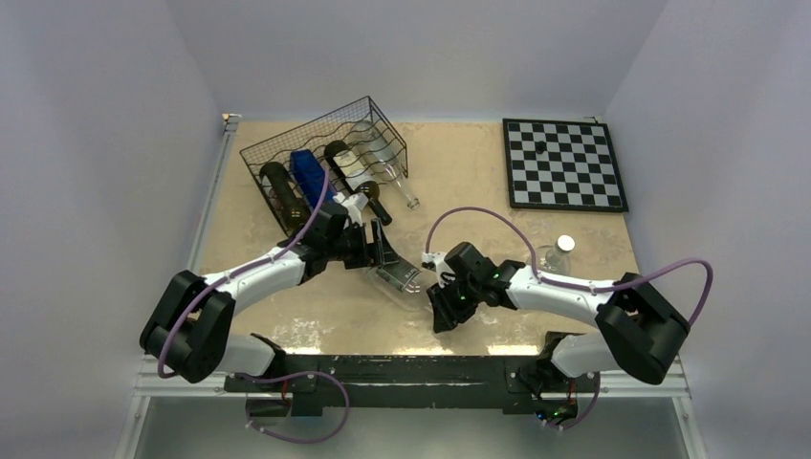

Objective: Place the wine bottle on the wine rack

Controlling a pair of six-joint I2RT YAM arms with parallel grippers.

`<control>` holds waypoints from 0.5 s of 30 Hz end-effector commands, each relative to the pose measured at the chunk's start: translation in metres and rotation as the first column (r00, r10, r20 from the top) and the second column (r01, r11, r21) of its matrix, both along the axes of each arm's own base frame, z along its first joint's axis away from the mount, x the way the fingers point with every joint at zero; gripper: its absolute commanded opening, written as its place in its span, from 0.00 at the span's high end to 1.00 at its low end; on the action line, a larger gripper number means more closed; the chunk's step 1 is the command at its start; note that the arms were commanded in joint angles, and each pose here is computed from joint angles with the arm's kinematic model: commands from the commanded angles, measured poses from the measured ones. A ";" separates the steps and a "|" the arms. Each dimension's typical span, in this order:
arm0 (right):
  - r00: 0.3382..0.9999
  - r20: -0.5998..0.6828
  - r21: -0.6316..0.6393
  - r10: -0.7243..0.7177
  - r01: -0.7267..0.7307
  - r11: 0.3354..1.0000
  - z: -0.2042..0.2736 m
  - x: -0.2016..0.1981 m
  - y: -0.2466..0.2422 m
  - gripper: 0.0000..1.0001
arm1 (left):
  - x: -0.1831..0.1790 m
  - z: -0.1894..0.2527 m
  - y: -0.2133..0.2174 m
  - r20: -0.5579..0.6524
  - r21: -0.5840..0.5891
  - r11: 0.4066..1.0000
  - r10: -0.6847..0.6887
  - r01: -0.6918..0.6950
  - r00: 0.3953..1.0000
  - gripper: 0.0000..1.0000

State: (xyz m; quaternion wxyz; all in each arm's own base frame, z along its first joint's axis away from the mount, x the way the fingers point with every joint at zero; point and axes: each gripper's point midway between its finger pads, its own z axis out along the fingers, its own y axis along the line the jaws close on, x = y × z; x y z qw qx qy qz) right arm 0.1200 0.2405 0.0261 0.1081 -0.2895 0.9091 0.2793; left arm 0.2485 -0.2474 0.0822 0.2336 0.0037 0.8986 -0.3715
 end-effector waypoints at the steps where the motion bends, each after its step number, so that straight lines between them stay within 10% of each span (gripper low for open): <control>1: 0.939 0.283 0.013 -0.198 0.203 0.979 0.008 0.076 0.006 1.00 | -0.034 0.004 -0.016 -0.111 -0.050 0.990 -0.137 0.133 0.984 0.19; 15: 0.921 0.349 -0.028 -0.176 0.198 0.980 -0.009 0.089 0.012 0.32 | -0.034 -0.013 -0.009 -0.161 0.028 0.991 -0.123 0.129 0.979 0.20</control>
